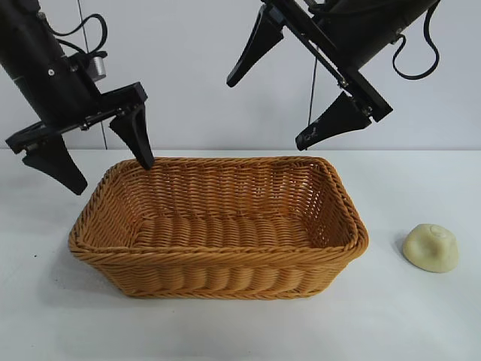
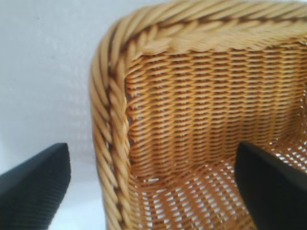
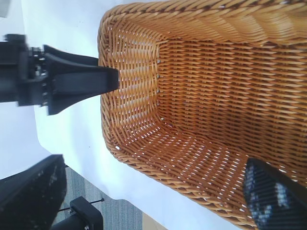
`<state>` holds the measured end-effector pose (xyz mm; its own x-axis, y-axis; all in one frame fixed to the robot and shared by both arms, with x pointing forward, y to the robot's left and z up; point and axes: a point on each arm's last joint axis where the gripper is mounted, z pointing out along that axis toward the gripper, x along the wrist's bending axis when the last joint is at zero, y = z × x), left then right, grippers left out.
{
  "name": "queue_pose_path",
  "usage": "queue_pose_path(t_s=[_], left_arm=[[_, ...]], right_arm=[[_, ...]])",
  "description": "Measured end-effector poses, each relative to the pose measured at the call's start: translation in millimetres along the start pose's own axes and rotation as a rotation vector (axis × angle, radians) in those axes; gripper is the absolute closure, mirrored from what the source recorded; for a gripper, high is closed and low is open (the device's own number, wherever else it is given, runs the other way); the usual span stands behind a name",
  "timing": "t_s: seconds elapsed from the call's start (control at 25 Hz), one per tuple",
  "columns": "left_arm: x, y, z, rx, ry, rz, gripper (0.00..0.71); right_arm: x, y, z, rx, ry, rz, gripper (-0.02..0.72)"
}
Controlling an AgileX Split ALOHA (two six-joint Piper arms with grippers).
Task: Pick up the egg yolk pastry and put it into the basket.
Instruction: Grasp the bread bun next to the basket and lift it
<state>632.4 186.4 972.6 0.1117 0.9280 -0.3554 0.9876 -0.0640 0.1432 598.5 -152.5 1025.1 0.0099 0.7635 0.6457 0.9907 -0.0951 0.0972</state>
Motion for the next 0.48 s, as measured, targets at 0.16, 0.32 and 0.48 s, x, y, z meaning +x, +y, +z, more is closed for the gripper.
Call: queue_pose_path(t_s=[0.16, 0.32, 0.48], left_arm=[[7.8, 1.5, -18.7, -0.001, 0.053, -0.003, 0.025], [38.8, 2.9, -30.4, 0.017, 0.142, -0.023, 0.025], [72.6, 1.8, -41.9, 0.029, 0.227, -0.061, 0.025]], right_arm=[[0.0, 0.0, 0.0, 0.000, 0.000, 0.000, 0.010], [0.0, 0.0, 0.0, 0.000, 0.000, 0.000, 0.010], [0.0, 0.0, 0.0, 0.000, 0.000, 0.000, 0.010]])
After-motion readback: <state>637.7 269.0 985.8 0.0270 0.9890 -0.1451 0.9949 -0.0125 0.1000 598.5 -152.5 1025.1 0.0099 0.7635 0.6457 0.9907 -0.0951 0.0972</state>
